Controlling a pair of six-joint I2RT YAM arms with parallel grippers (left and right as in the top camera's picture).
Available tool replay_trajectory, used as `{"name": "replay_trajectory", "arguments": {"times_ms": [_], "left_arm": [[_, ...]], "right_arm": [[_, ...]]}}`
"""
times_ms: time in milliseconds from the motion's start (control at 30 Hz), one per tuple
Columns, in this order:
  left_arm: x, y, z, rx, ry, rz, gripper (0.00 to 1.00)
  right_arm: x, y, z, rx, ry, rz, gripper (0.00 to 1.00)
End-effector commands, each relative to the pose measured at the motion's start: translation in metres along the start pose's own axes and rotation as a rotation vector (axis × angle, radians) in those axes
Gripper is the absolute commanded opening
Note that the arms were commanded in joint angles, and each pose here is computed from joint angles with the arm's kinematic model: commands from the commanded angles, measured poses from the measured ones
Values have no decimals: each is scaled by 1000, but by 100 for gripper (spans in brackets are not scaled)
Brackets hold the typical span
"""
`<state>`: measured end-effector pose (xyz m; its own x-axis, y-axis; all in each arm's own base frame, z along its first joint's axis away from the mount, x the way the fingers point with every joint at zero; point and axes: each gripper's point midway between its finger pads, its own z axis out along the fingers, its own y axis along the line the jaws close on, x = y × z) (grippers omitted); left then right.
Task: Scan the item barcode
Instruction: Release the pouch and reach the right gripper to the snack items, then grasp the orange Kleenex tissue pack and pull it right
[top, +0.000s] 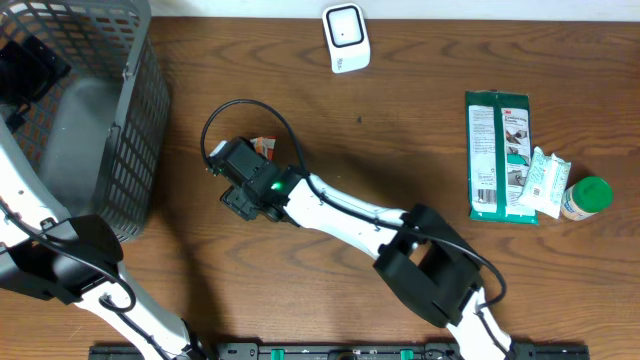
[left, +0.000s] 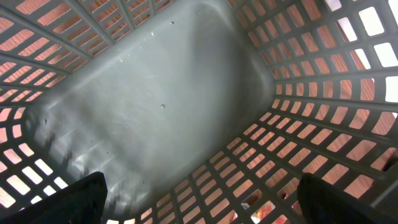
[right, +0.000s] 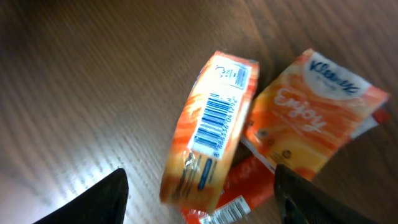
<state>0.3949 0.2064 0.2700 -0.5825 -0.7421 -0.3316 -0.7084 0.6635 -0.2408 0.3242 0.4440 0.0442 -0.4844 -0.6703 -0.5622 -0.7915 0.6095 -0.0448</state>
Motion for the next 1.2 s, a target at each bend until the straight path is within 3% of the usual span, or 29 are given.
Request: {"name": "replay_trajectory", "arguments": {"times_ms": [0,200,400,567,900,1167], "left_arm": [[-2,-2,-14,10,-34,3,98],[-2,-2,-14,10,-34,3,98],[-2,-2,-14,10,-33,3,98],[-2,-2,-14,10,-34,3,98],[-2,-2,-14,10,-33,3,98],[-2,-2,-14,10,-33,3,98]], "right_arm": [[2,2,9,5,7,-17,64],[1,2,9,6,1,17,50],[8,2,19,6,13,64,45],[3,-1,12,10,3,68,15],[-10,-43,-73,48,16,129,11],[66,-105,-97,87,294,299,7]]}}
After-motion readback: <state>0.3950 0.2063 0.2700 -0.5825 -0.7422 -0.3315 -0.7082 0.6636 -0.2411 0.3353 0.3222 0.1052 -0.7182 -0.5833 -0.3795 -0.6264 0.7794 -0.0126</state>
